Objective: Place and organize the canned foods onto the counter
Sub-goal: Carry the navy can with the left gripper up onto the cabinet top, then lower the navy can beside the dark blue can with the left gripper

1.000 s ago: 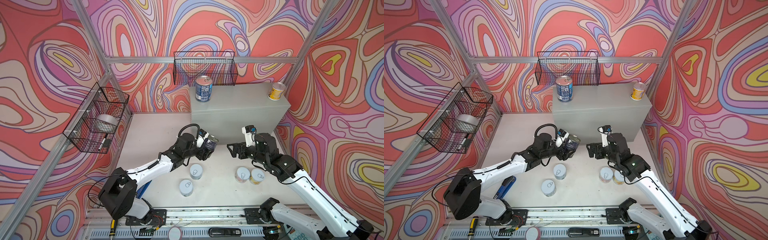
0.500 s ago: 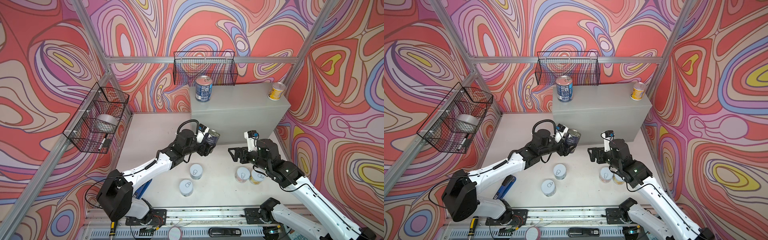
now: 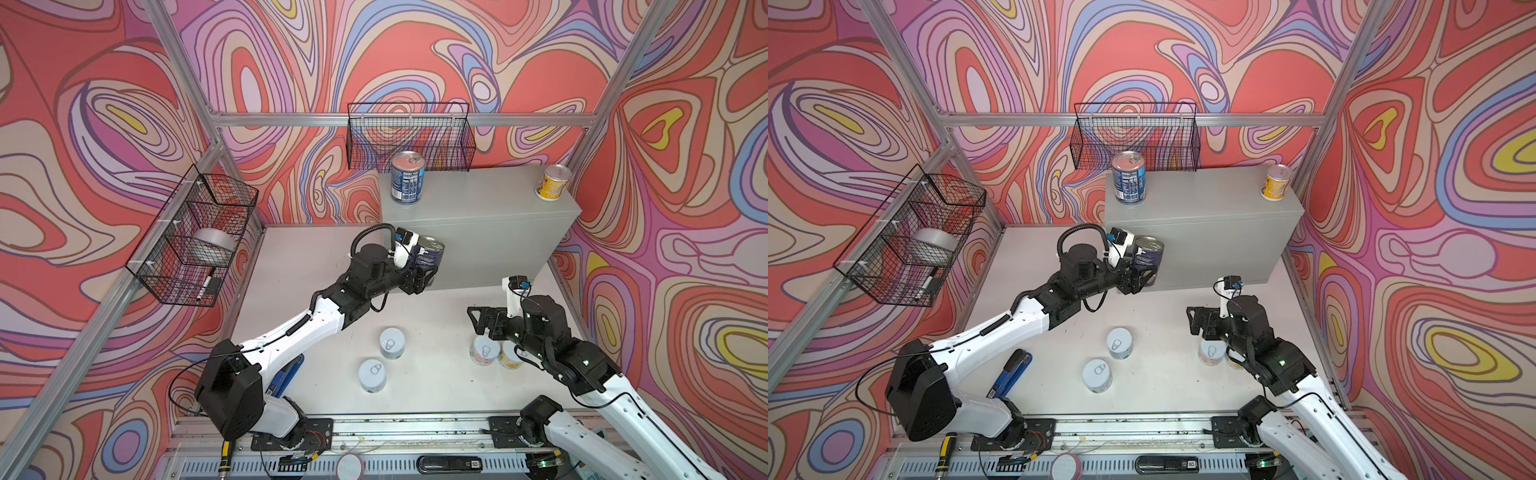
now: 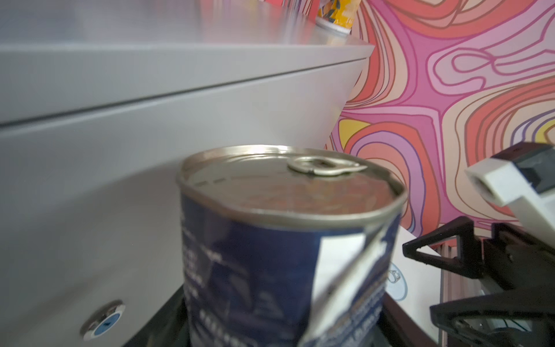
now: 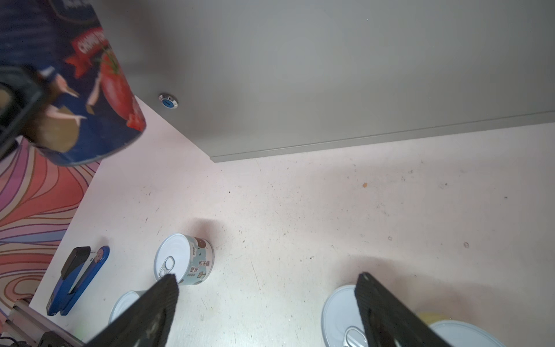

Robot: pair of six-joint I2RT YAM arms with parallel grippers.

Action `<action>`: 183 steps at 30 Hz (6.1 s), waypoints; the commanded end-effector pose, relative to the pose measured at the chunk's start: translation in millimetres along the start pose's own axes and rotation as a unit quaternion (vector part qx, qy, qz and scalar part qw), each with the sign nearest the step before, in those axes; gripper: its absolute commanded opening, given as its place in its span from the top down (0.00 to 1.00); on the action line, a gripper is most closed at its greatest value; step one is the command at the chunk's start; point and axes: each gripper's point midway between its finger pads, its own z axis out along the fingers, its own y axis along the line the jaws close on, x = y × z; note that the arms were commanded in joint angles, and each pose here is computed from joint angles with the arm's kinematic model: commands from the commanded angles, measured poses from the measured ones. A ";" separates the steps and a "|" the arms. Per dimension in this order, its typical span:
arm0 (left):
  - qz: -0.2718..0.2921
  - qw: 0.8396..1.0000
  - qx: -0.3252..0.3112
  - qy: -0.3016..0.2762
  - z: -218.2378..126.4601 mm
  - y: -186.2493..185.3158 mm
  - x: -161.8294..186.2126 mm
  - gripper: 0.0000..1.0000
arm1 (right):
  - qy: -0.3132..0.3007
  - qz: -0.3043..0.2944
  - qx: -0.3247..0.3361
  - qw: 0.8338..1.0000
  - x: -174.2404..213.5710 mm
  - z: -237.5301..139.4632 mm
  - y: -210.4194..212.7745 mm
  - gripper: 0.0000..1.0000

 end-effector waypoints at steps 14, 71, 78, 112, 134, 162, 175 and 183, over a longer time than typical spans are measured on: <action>0.027 0.988 0.069 -0.139 4.9 -46.1 -119.4 0.60 | -0.005 -0.012 -0.130 0.991 12.0 -21.0 36.0 0.02; 0.148 0.947 -0.077 -0.273 87.3 -0.9 -225.4 0.61 | 0.030 0.029 -0.108 0.993 51.6 -9.7 13.5 0.02; 0.149 0.948 -0.090 -0.268 96.6 7.9 -216.3 0.60 | 0.032 0.026 -0.104 0.994 52.1 -5.0 12.6 0.02; 0.099 0.961 -0.110 -0.234 141.5 47.2 -176.3 0.58 | 0.039 0.022 -0.102 0.994 51.2 -3.5 14.1 0.02; 0.108 0.962 -0.088 -0.233 138.5 39.9 -170.2 0.00 | 0.039 0.027 -0.100 0.994 52.0 -6.6 12.8 0.02; 0.136 0.957 -0.063 -0.249 122.5 24.5 -173.0 0.00 | 0.044 0.036 -0.099 0.993 53.4 -8.1 12.4 0.02; 0.137 0.959 -0.067 -0.239 120.5 24.4 -173.6 0.00 | 0.050 0.035 -0.096 0.993 55.5 -2.6 12.1 0.02; 0.142 0.959 -0.075 -0.235 122.1 27.0 -172.9 0.00 | 0.056 0.035 -0.095 0.993 55.5 0.3 12.7 0.02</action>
